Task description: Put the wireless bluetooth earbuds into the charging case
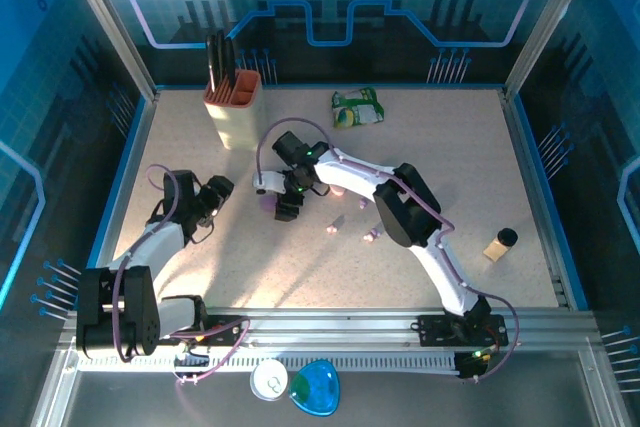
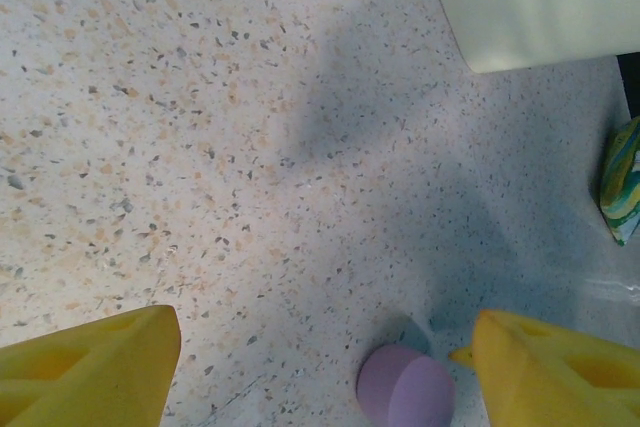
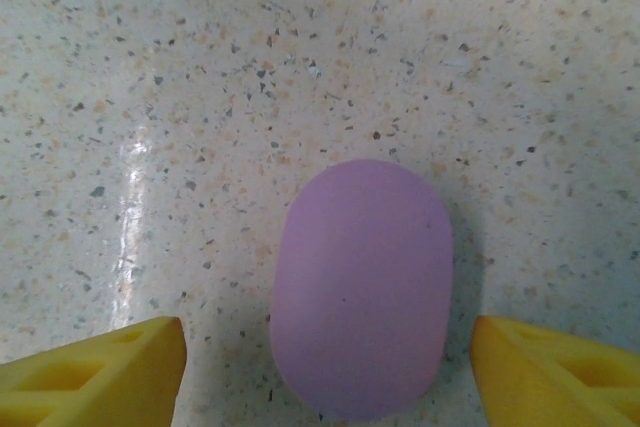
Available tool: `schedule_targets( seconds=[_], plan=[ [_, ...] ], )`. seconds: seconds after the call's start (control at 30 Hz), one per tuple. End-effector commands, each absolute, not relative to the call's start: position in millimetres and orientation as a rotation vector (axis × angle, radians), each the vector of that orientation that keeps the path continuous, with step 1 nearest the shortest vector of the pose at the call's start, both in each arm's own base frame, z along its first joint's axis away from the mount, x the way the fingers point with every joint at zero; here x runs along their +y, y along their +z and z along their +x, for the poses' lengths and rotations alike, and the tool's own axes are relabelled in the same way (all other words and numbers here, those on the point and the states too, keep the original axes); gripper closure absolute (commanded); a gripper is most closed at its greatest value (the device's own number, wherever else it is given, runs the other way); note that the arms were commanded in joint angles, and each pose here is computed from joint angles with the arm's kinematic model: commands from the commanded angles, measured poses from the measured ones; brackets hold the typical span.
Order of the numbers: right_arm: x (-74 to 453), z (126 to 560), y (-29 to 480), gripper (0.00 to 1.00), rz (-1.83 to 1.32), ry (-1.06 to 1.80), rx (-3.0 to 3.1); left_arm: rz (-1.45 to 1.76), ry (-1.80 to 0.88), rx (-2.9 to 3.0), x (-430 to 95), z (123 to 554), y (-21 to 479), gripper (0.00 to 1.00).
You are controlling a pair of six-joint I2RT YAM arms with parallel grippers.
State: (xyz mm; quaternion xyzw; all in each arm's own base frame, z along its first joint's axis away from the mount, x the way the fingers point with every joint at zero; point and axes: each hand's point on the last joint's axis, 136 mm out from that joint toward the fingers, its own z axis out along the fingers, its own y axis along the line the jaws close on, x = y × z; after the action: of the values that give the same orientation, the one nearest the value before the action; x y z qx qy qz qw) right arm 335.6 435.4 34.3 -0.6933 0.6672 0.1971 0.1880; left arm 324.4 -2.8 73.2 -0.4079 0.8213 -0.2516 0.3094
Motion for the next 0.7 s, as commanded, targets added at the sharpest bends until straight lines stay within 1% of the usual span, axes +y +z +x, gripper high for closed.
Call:
schedule_targets(
  seconds=[0.0, 0.37, 0.53, 0.63, 0.67],
  plan=[
    [437.0, 325.3, 25.5, 0.28, -2.018, 0.546, 1.893, -1.069, -0.697, 2.163, -4.7, 321.5, 74.5, 0.23],
    [437.0, 328.6, 13.9, 0.39, -2.028, 0.521, 1.916, -1.047, -0.698, 2.164, -5.6, 320.0, 76.3, 0.23],
    [438.8, 331.5, 15.0, 0.46, -2.013, 0.512, 1.911, -1.001, -0.691, 2.163, -6.1, 320.4, 80.4, 0.22],
    [440.2, 333.2, 18.7, 0.55, -1.998, 0.509, 1.9, -0.996, -0.683, 2.163, -5.7, 319.3, 80.5, 0.22],
    [440.1, 333.7, 20.4, 0.56, -1.993, 0.509, 1.899, -0.997, -0.682, 2.164, -5.4, 318.9, 79.9, 0.22]
  ],
)
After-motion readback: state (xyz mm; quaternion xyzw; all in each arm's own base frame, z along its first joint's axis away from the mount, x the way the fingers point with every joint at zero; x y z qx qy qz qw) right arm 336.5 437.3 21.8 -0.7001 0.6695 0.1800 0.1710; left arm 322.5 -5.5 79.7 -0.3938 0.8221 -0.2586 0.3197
